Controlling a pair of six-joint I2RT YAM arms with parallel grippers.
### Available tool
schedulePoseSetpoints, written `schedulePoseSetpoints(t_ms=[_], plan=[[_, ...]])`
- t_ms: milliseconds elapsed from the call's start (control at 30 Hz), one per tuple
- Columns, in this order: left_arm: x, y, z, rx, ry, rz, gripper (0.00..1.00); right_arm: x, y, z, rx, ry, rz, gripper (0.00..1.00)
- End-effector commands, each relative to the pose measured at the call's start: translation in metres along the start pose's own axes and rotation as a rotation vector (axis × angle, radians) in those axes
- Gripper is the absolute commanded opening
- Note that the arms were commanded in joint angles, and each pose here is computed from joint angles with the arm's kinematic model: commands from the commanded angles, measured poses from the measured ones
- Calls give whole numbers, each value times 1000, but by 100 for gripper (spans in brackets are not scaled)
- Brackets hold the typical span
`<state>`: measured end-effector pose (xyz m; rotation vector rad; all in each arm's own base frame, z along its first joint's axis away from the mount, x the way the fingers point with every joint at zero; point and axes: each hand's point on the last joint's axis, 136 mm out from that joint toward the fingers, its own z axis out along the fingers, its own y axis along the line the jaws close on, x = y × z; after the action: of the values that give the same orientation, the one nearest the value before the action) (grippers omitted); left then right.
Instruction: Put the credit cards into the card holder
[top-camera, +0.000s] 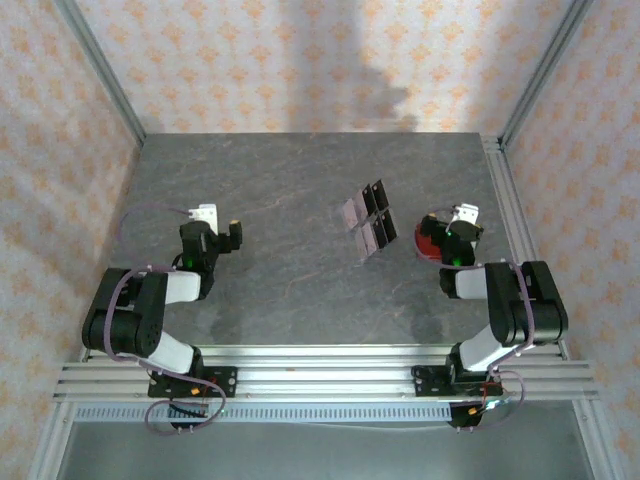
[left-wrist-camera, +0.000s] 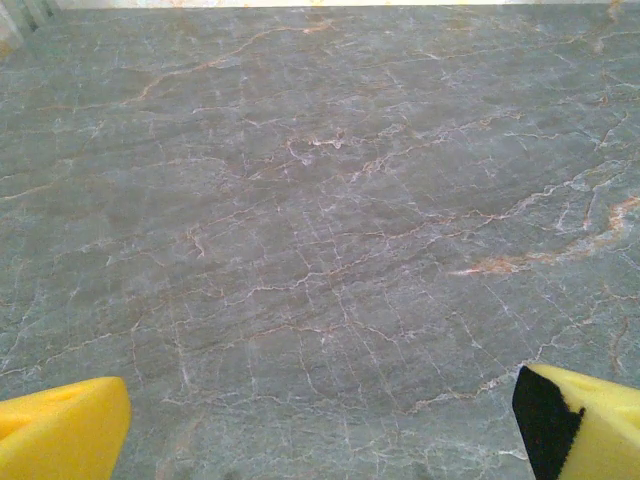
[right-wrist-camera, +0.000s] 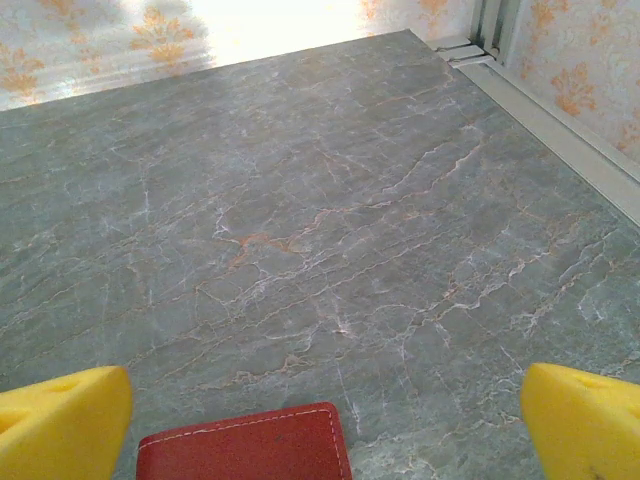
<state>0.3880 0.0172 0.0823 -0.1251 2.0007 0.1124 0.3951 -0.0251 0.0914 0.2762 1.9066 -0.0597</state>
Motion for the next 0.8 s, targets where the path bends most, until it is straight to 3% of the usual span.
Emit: schedulePoseSetpoints(t_ms=[0,467,567,767], plan=[[-13,1,1,-11,-28,2,100,0,4,-1,-24,-12,-13,99],[-12,5,3,-29,-17,-10,100,-1,-2,3,9,1,7,99],[-16,7,3,-42,-21,-11,100,-14,-16,-8,75,-61,49,99],[-55,5,0,-89,185,-29,99,-73,-42,-54,213,-124,234,99]])
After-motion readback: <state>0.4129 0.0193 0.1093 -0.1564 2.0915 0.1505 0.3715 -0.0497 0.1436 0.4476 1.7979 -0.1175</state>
